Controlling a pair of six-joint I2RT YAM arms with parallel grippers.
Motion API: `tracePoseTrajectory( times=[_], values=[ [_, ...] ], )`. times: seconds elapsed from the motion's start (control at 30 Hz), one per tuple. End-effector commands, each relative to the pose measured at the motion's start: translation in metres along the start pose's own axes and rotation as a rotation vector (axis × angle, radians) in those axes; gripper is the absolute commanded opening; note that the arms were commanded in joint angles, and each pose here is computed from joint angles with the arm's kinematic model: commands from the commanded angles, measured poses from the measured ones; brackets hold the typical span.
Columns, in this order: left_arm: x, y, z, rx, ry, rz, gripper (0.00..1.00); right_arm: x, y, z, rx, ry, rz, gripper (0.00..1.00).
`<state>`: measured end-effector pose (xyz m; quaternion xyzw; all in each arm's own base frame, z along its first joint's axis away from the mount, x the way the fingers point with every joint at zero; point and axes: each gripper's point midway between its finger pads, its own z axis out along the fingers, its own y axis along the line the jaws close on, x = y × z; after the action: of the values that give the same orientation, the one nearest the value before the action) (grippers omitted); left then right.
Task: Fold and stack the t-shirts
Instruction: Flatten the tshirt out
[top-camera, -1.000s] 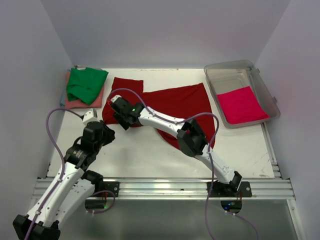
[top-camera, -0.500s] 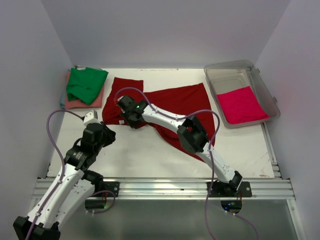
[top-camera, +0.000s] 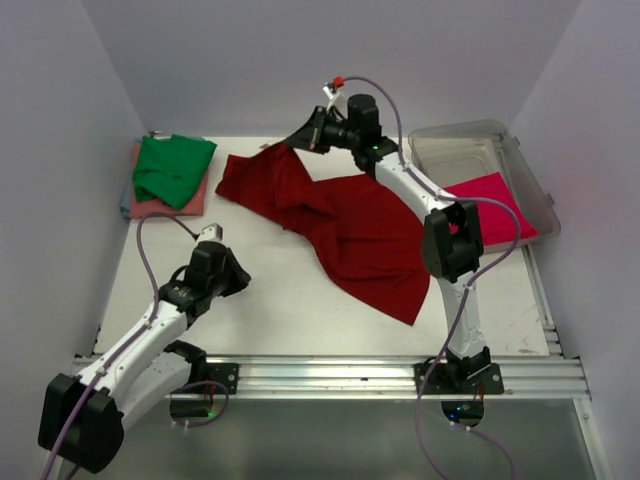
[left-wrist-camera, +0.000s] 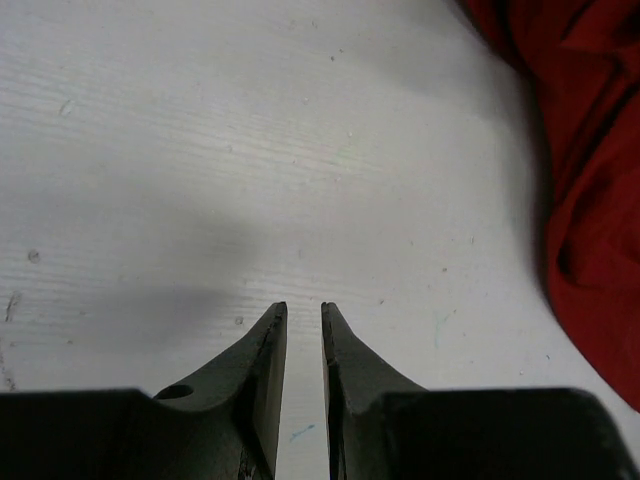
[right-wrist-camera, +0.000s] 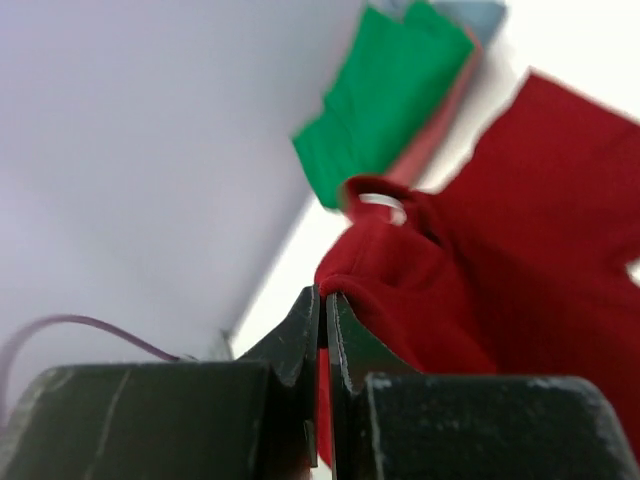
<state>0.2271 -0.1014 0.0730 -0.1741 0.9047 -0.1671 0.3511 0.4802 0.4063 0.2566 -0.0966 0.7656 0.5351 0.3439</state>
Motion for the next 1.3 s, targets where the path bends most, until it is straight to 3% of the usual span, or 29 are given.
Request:
tracePoseTrajectory(
  times=[0.0, 0.23, 0.4, 0.57, 0.83, 0.97, 1.27],
  values=[
    [-0.015, -0.025, 0.015, 0.098, -0.045, 0.021, 0.24, -0.018, 0.02, 0.006, -0.213, 0.0, 0.141, 0.0],
    [-0.038, -0.058, 0.054, 0.205, -0.126, 0.0, 0.24, 0.026, -0.057, 0.035, -0.097, 0.078, 0.248, 0.0],
    [-0.039, -0.084, 0.078, 0.265, -0.087, 0.02, 0.24, 0.054, -0.104, 0.029, 0.096, 0.098, 0.219, 0.0],
    [-0.053, -0.114, 0.079, 0.32, -0.099, 0.052, 0.24, 0.046, -0.112, 0.012, 0.169, 0.053, 0.188, 0.0],
    [-0.074, -0.151, 0.07, 0.391, -0.18, 0.115, 0.25, -0.001, -0.147, -0.02, 0.215, -0.179, 0.357, 0.0],
    [-0.074, -0.161, 0.095, 0.367, -0.144, 0.158, 0.24, -0.017, -0.158, -0.025, 0.2, -0.243, 0.415, 0.0],
    [-0.081, -0.177, 0.152, 0.301, -0.105, 0.246, 0.24, -0.008, -0.186, -0.016, 0.232, -0.197, 0.422, 0.0]
  ],
)
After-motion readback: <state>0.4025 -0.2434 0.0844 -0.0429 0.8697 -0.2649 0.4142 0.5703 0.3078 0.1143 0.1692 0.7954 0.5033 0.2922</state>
